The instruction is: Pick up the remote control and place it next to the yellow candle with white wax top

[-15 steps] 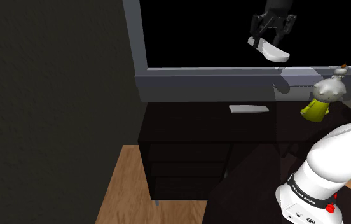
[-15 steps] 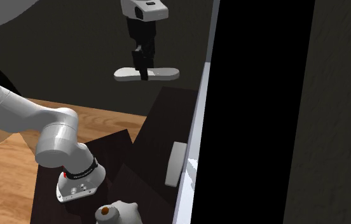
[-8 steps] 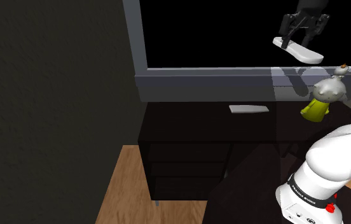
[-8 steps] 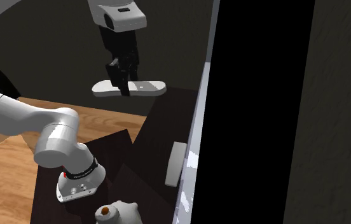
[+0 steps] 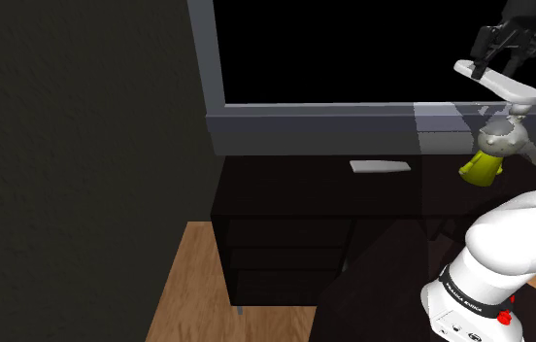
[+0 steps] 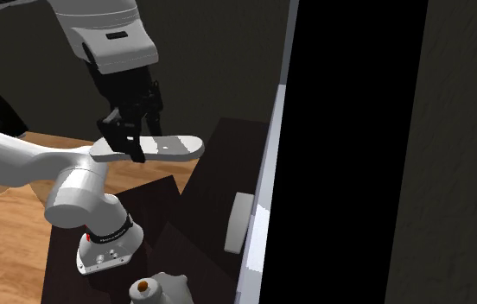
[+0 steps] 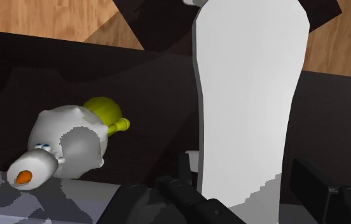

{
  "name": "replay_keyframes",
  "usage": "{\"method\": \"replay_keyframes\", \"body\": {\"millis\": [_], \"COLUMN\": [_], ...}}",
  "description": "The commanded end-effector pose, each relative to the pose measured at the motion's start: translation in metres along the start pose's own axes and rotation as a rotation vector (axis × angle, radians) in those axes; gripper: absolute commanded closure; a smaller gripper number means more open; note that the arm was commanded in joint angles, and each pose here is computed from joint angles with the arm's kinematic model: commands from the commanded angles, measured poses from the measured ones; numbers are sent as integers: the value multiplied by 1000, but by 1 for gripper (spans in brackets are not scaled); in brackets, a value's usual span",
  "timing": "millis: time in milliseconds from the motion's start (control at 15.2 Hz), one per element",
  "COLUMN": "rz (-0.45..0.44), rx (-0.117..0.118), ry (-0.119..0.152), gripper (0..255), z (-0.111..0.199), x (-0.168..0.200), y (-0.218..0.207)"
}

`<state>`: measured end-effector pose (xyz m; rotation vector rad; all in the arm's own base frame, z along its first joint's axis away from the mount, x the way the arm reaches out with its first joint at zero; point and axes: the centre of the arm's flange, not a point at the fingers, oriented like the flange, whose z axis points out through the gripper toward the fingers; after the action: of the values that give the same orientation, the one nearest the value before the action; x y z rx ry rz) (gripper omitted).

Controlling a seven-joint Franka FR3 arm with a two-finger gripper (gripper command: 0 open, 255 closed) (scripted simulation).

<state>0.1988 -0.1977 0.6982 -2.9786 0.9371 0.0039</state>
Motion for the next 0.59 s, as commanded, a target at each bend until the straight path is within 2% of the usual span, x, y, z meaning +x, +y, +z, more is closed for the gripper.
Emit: {"method": "replay_keyframes", "body": {"millis": [0, 528], "rz": [-1, -1], "rx": [0, 0], "ry": [0, 0], "gripper": [255, 255], "z": [8, 50], "x": [-1, -1], "y": [5, 5]}}
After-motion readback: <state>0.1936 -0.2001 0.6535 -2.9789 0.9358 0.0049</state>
